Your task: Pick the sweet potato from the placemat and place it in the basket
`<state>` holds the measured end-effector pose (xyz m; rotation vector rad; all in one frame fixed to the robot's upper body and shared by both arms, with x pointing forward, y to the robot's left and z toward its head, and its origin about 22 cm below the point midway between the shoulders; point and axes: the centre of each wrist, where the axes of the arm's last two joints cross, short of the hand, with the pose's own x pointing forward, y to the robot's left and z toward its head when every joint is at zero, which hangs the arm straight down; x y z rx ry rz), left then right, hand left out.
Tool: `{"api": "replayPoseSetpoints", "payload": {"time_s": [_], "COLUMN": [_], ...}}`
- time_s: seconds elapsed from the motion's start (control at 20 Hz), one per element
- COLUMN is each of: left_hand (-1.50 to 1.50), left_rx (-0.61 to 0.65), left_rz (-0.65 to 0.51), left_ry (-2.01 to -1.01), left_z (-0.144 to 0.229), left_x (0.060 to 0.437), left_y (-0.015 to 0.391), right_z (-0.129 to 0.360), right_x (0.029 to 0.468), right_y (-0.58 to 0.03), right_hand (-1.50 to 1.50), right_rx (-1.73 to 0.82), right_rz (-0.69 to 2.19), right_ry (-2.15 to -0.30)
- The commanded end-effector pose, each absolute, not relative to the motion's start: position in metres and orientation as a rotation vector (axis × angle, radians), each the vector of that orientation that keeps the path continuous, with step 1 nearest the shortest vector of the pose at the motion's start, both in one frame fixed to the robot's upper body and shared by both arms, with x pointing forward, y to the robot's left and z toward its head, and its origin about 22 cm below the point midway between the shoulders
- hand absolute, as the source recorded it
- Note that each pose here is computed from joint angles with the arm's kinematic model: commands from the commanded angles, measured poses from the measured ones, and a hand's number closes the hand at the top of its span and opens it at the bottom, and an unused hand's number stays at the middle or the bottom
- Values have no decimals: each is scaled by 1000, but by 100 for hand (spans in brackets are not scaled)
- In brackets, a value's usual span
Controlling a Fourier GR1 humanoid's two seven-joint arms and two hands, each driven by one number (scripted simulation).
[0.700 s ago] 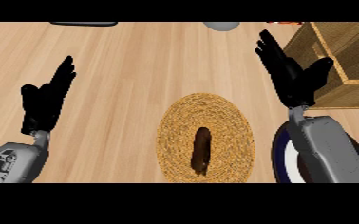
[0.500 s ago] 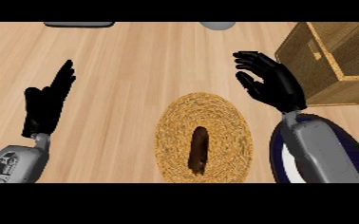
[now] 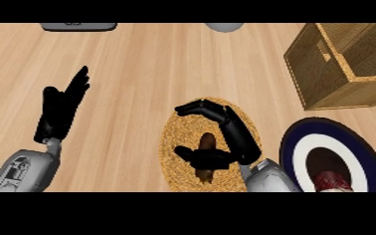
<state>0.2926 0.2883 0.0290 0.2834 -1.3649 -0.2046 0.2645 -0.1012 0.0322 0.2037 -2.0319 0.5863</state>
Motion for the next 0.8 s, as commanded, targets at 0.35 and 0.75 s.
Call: {"api": "replayPoseSetpoints", "payload": {"time_s": [0.35, 0.75], "left_hand": [0, 0], "left_rx": [317, 307], "left_rz": [-180, -188], "left_ry": [-1308, -1310], "left_z": [17, 15], "left_x": [284, 282], "left_y": [292, 286], "right_z": [40, 83], "right_x": [265, 239], "right_y": [-116, -89], "right_hand": [-150, -150], "right_rx": [-656, -567], "right_rz": [1130, 1547], "right_ry": [-1749, -1243]}}
